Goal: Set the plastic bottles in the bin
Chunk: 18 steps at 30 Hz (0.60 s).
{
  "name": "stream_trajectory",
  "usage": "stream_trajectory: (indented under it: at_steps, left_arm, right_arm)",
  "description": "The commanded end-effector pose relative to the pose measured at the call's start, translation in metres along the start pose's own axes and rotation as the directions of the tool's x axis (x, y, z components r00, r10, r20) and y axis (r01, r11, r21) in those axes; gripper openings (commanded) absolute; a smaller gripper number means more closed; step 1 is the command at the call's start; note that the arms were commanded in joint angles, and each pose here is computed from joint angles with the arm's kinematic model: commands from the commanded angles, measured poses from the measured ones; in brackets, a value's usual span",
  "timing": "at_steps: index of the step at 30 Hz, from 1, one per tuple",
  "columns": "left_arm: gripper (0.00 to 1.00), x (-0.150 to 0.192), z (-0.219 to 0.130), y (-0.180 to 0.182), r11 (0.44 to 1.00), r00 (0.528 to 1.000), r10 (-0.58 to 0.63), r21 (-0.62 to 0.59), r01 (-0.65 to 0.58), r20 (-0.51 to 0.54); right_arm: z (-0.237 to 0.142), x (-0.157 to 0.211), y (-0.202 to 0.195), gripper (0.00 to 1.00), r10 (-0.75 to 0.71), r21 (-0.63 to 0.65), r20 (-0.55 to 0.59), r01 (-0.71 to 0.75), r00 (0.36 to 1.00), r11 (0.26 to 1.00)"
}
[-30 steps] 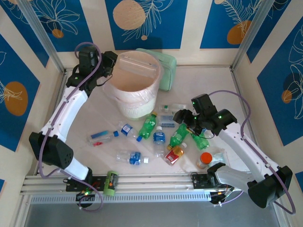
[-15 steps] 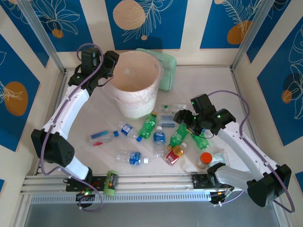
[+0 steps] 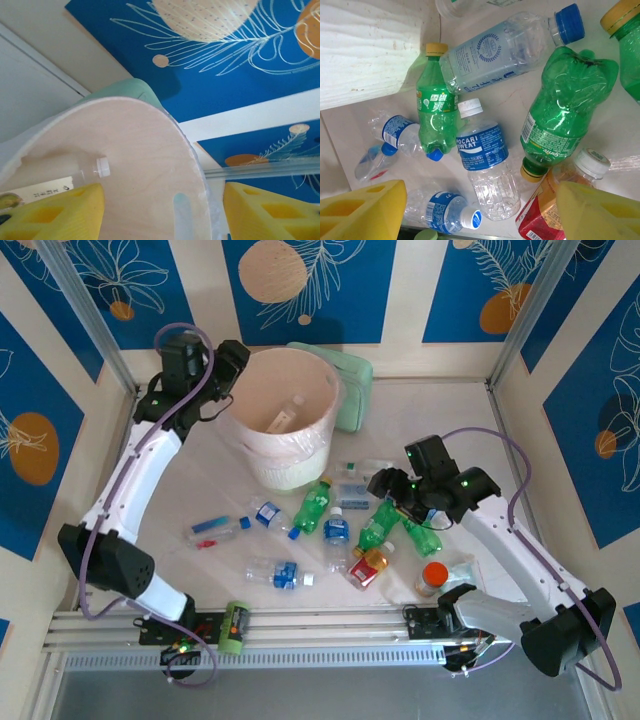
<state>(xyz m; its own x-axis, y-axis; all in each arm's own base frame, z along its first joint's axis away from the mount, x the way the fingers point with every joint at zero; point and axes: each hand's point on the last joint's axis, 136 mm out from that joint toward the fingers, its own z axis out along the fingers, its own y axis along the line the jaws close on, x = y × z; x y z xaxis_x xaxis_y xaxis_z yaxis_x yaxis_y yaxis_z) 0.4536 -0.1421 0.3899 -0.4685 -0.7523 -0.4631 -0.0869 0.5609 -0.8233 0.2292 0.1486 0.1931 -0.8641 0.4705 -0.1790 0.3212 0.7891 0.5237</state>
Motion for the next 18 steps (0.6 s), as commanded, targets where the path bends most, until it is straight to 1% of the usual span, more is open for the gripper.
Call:
stream_trajectory:
  at_steps: [1, 5, 10, 14, 16, 18]
  left_arm:
    - [0.62, -0.006, -0.042, -0.033, 0.984, 0.987, 0.160, 0.071, -0.162, 0.032]
    - [0.62, 0.017, -0.060, -0.045, 0.950, 0.956, 0.292, 0.121, -0.288, -0.014]
    - [0.62, 0.066, -0.079, -0.051, 0.882, 0.885, 0.452, 0.204, -0.424, -0.112]
    - [0.62, 0.103, -0.092, -0.044, 0.844, 0.832, 0.521, 0.263, -0.468, -0.191]
    - [0.62, 0.121, -0.096, -0.036, 0.836, 0.813, 0.534, 0.290, -0.466, -0.234]
    - [0.62, 0.134, -0.099, -0.029, 0.836, 0.803, 0.535, 0.301, -0.459, -0.263]
  right_arm:
    - [-0.008, -0.005, 0.003, 0.79, -0.012, 0.005, 0.011, 0.012, 1.000, 1.000]
    - [-0.011, -0.009, 0.003, 0.79, -0.014, 0.013, 0.022, 0.014, 1.000, 1.000]
    - [-0.028, -0.021, -0.006, 0.79, -0.015, 0.064, 0.070, 0.010, 0.997, 0.998]
    - [-0.038, -0.029, -0.023, 0.81, 0.013, 0.114, 0.096, -0.024, 0.995, 0.993]
    - [-0.041, -0.030, -0.034, 0.83, 0.038, 0.133, 0.098, -0.051, 0.994, 0.990]
    - [-0.041, -0.030, -0.044, 0.83, 0.068, 0.148, 0.093, -0.081, 0.993, 0.986]
